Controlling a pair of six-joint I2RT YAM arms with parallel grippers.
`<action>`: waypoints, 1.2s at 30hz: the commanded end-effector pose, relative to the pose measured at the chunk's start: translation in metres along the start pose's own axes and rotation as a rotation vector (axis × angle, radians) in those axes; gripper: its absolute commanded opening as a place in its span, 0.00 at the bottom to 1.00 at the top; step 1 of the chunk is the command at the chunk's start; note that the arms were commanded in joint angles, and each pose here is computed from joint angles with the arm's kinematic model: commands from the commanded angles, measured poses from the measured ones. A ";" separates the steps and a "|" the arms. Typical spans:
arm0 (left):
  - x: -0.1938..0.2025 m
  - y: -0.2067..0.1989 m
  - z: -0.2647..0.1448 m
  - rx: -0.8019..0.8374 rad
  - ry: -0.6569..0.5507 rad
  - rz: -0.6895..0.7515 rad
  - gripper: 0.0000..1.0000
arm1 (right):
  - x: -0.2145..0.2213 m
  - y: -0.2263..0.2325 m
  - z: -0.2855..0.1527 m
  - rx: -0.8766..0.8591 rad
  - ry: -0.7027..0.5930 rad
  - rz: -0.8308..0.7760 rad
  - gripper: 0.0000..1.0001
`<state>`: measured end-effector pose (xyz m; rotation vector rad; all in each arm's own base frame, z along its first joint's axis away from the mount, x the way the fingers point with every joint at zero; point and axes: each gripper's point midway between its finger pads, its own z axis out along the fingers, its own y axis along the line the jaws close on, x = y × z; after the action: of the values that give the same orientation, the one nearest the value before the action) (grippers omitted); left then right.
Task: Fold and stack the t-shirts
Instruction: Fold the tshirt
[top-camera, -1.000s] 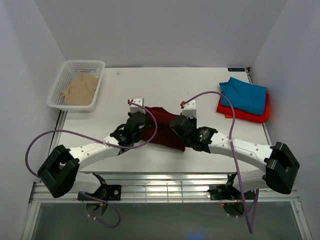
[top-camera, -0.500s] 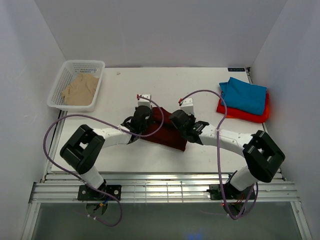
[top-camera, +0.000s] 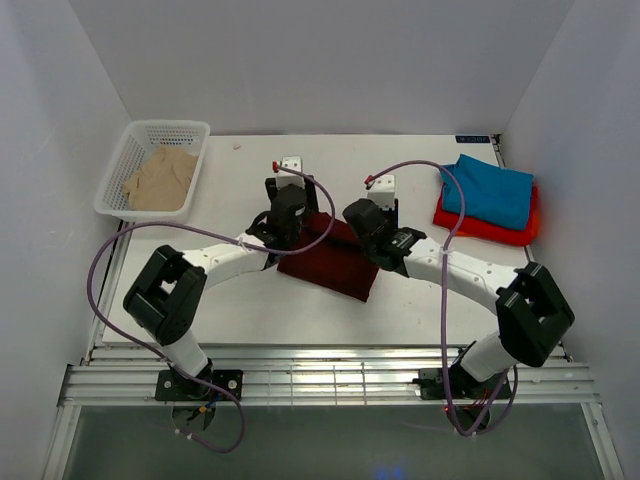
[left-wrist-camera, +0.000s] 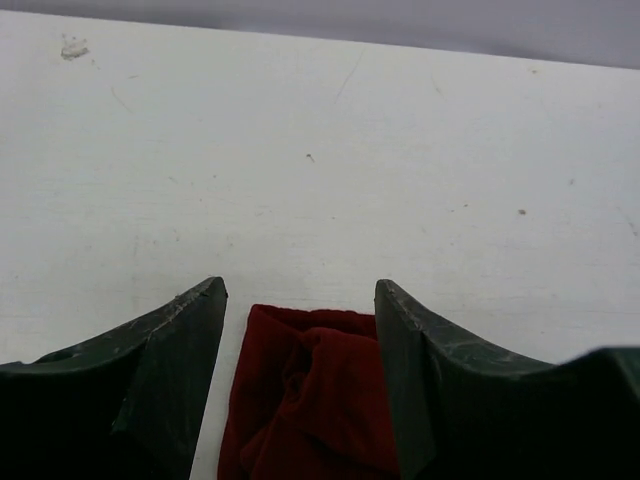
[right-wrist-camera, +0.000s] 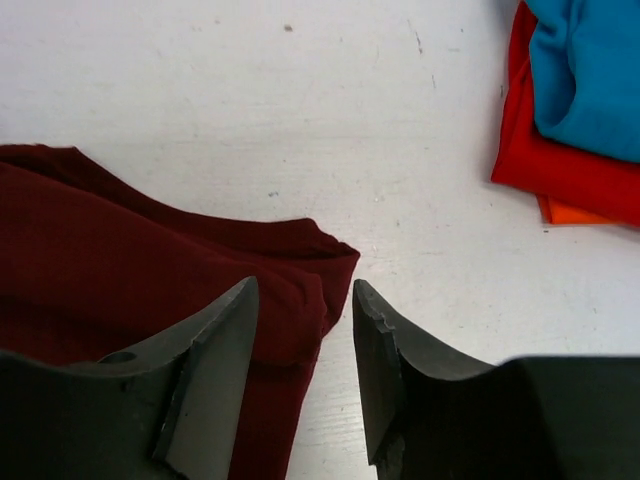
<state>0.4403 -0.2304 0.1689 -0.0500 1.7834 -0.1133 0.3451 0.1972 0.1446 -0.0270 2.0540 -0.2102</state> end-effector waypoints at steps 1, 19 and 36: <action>-0.016 -0.021 -0.028 0.082 -0.032 -0.028 0.71 | -0.022 0.001 -0.014 -0.059 -0.055 0.068 0.48; 0.108 -0.077 -0.074 0.301 0.257 -0.165 0.00 | 0.036 0.115 -0.003 -0.521 0.129 0.019 0.08; 0.206 -0.058 -0.108 0.262 0.442 -0.168 0.00 | 0.025 0.125 0.043 -0.398 0.110 -0.070 0.08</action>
<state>0.3224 -0.3140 0.0288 -0.0472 2.0683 -0.5580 0.3581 0.3112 0.0658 -0.3471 2.2366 0.2084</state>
